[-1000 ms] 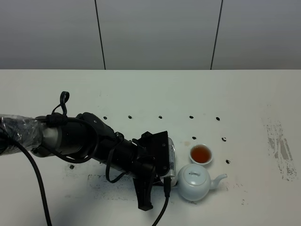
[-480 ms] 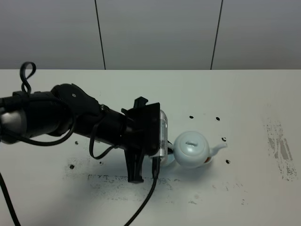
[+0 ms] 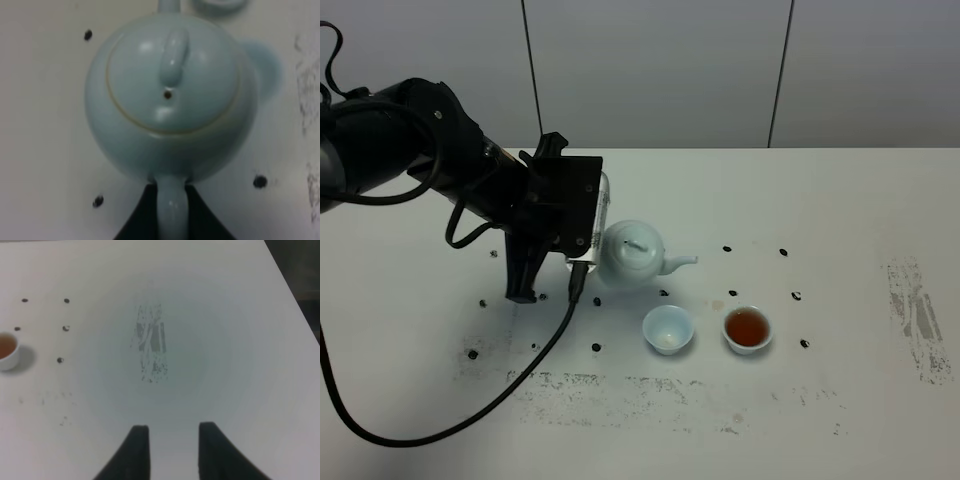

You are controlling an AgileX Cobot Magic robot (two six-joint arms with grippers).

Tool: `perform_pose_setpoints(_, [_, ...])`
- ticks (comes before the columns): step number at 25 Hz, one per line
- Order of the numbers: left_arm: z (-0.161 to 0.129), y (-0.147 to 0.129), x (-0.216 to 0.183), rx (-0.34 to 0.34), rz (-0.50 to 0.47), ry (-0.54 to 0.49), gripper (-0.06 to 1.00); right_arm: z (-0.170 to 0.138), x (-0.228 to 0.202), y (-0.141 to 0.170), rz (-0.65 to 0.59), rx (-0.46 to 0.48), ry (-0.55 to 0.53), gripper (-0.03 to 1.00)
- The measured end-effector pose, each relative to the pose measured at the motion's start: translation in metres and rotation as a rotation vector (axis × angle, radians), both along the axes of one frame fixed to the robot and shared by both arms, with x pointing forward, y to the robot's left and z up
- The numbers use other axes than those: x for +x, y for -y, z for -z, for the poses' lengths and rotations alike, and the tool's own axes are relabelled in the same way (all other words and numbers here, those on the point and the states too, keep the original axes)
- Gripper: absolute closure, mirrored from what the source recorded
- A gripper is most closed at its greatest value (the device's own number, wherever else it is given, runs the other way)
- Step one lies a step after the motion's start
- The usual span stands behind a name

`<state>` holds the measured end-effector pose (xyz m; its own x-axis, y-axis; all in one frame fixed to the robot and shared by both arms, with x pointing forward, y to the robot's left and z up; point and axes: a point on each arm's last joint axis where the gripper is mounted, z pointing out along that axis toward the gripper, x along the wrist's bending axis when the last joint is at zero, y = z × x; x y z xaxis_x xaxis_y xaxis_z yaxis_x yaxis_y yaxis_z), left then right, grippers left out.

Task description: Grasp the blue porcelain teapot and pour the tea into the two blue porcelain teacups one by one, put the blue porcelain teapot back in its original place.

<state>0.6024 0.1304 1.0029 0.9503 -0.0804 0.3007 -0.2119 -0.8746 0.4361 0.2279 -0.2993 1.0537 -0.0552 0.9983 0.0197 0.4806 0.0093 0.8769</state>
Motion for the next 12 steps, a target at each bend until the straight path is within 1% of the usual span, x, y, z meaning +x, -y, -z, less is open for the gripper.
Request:
perform_pose_setpoints(2, [0.005,-0.006,0.006,0.042,0.045,-0.001,0.87,0.0,0.0,0.0,0.0,0.0,-0.001,0.74])
perform_pose_setpoints(5, [0.01,-0.012,0.011,0.086,0.102,0.016,0.87,0.0,0.0,0.0,0.0,0.0,-0.001,0.74])
perform_pose_setpoints(12, [0.019,-0.015,0.018,0.144,0.156,0.064,0.87,0.0,0.0,0.0,0.0,0.0,0.0,0.74])
